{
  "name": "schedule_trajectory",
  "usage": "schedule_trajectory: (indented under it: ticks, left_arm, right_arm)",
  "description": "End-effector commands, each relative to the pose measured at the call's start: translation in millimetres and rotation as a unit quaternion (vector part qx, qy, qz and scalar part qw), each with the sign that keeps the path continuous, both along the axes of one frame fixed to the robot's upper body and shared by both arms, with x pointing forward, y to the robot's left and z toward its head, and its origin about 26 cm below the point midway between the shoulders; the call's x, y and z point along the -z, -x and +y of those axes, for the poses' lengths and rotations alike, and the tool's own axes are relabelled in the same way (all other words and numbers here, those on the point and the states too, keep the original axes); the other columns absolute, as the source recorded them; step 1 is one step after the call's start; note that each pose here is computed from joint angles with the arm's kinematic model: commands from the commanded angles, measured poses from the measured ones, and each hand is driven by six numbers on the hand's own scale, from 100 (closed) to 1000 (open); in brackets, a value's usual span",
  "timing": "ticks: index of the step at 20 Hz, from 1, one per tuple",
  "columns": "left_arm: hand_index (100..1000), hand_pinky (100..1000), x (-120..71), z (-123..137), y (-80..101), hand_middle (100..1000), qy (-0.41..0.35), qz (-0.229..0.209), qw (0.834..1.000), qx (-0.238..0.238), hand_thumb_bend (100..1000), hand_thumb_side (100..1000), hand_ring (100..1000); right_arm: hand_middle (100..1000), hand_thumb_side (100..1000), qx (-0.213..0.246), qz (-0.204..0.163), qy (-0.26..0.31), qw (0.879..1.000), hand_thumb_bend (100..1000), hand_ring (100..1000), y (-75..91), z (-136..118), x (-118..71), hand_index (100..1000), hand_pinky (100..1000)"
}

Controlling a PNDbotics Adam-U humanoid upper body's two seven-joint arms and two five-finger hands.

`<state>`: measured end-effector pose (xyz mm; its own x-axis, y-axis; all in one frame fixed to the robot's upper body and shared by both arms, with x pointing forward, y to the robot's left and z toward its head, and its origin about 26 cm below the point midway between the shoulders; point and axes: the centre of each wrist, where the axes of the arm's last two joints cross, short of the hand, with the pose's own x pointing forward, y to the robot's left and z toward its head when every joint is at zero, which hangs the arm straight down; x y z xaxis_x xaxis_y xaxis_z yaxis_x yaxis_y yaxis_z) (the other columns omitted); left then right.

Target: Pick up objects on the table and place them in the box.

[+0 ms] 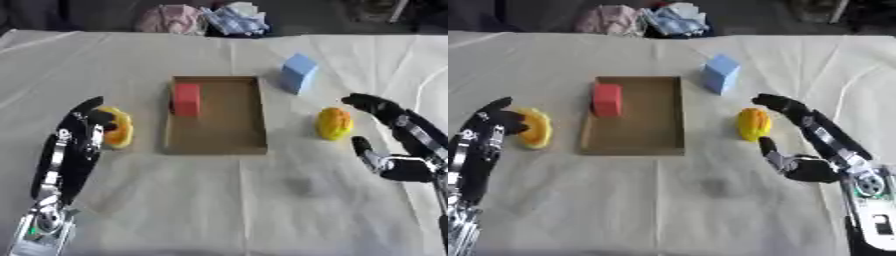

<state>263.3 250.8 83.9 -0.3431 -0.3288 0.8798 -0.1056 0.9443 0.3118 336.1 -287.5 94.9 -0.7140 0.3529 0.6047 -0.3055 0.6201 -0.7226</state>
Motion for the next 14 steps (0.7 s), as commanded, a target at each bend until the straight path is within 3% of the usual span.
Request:
schedule_trajectory:
  ticks: [1,7,14]
  left_arm:
    - [864,757,-5.8,2,-0.2,613,-0.005,-0.011,1.000,-0.002,100,775,631]
    - [868,757,-11.4,10,3.0,617,-0.029,-0.018,0.999,-0.005,100,749,635]
    - [874,755,-28.7,50,13.8,638,-0.179,-0.028,0.983,-0.020,100,649,649]
  right_arm:
    - [890,335,-0.003,-0.012,0.003,1.000,100,960,-0.7,-2,-7.4,971,980]
    - [889,332,-0.004,-0.012,0.004,1.000,100,960,-1.0,-2,-7.7,971,980]
    - [889,333,-0.002,-0.014,0.008,1.000,100,959,-1.6,-3,-8.9,971,979]
